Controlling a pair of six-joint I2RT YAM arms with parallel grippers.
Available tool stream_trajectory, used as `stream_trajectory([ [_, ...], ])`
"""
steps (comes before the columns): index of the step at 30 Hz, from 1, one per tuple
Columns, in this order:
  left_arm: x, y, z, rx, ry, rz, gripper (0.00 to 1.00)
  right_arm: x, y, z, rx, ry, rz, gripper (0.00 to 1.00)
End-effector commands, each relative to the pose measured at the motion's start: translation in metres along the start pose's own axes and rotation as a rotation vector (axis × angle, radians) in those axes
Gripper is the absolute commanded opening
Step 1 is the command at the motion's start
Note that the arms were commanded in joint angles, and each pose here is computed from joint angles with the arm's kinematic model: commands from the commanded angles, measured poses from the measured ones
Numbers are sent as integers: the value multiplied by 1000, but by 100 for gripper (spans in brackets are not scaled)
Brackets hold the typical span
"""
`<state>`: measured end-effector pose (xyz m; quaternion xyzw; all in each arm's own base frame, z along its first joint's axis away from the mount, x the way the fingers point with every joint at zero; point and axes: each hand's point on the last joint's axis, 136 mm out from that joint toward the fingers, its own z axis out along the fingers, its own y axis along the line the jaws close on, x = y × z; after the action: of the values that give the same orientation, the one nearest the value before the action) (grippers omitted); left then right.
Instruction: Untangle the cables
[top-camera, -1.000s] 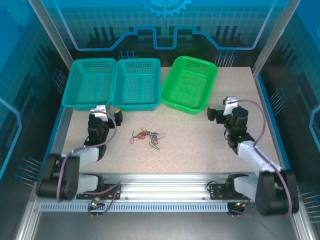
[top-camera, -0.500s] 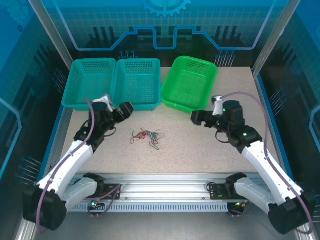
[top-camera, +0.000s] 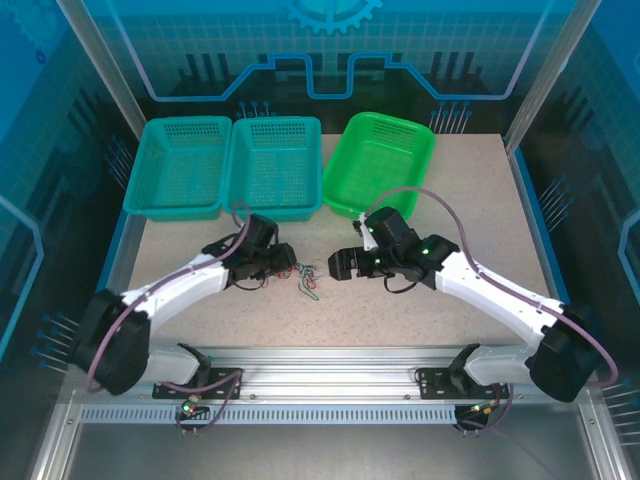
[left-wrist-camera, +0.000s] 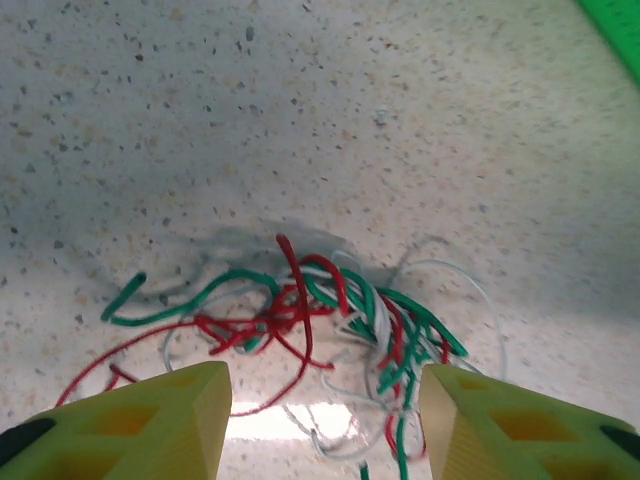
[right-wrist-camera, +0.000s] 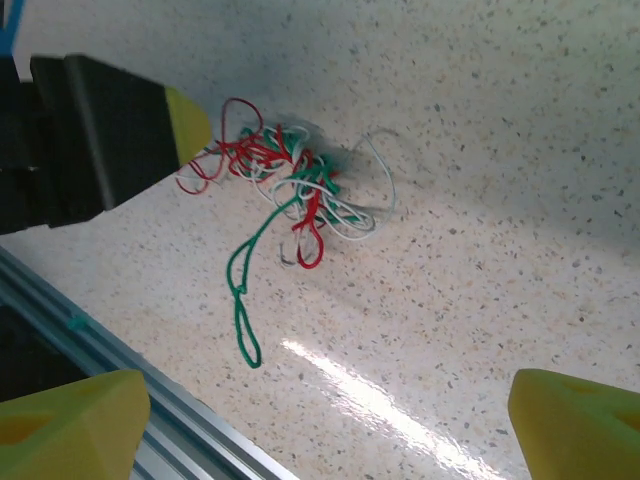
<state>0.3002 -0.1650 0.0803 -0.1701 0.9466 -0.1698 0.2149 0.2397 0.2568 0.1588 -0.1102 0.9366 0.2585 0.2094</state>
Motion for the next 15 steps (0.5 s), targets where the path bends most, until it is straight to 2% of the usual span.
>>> stream_trajectory([
  [1,-16,14,8,-143,-46,42,50,-3,3,1,40,0,-6,94],
  [2,-16,10,14,-139,-35,51,50,-4,3,3,42,1,-13,94],
  [4,-15,5,27,-129,-11,51,40,-3,3,8,49,8,-24,95],
  [7,-14,7,35,-151,7,42,19,-5,1,17,67,19,-39,95],
  [9,-13,6,36,-139,10,37,0,-11,3,26,67,18,-48,95],
  [15,-5,-2,31,-77,40,31,0,-19,14,82,38,57,-16,95],
])
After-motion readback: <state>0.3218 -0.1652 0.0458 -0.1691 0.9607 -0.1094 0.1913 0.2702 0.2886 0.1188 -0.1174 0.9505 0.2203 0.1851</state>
